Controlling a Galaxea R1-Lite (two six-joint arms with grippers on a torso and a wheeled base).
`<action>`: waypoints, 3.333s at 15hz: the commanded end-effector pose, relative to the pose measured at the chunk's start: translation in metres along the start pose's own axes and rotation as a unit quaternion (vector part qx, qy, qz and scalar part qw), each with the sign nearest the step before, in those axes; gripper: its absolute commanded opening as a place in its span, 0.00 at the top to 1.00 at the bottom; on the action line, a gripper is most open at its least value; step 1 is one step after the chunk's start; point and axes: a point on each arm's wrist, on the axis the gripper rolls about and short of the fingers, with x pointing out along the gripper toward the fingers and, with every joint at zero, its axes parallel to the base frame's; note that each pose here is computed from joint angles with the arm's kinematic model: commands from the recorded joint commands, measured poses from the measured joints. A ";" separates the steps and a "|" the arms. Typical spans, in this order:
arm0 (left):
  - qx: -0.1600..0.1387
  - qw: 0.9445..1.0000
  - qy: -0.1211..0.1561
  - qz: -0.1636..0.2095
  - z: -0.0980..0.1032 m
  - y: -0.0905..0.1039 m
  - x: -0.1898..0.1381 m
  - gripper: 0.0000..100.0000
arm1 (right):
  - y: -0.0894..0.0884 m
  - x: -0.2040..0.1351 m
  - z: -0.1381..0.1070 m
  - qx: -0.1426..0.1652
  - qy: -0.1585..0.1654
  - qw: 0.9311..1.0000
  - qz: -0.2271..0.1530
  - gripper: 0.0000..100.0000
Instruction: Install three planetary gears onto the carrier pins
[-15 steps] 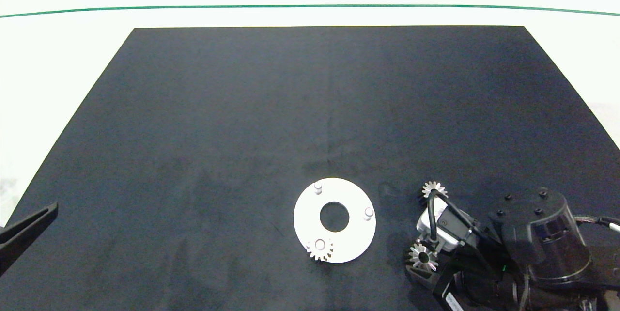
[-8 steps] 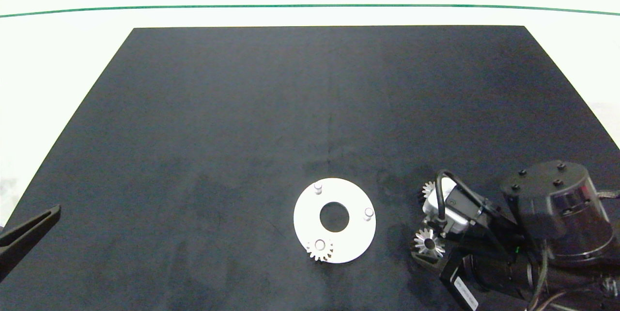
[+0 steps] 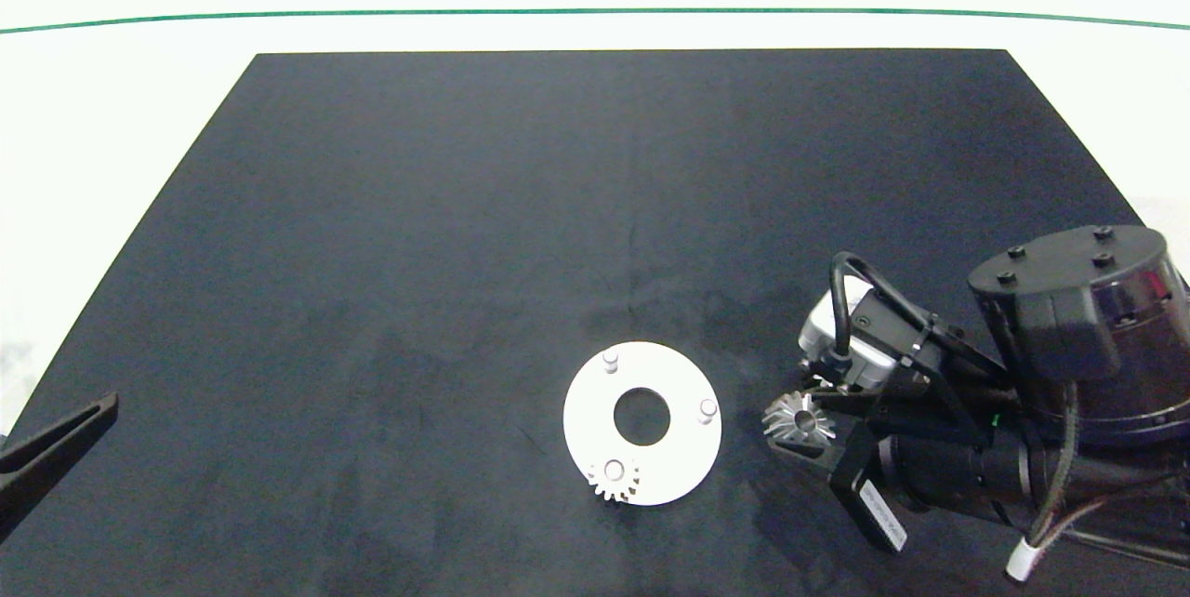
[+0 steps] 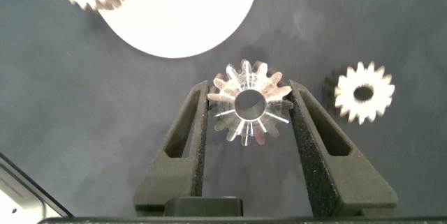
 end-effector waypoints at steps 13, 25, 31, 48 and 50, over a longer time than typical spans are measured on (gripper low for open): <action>-0.001 1.000 0.002 0.009 -0.001 0.001 -0.001 0.00 | 0.018 0.034 0.022 -0.025 0.013 1.000 0.006 0.99; -0.003 1.000 -0.002 0.011 0.000 0.002 -0.003 0.00 | 0.019 0.045 0.025 -0.025 0.020 0.999 0.000 0.99; -0.003 1.000 -0.003 0.012 0.000 0.002 -0.003 0.00 | 0.018 0.046 0.027 -0.023 0.018 1.000 0.000 0.99; -0.005 1.000 -0.009 0.013 -0.001 0.003 -0.006 0.00 | 0.019 0.058 0.028 -0.023 0.027 0.999 -0.001 0.99; -0.005 1.000 -0.009 0.013 -0.001 0.003 -0.006 0.00 | 0.019 0.060 0.027 -0.023 0.029 0.999 -0.001 0.99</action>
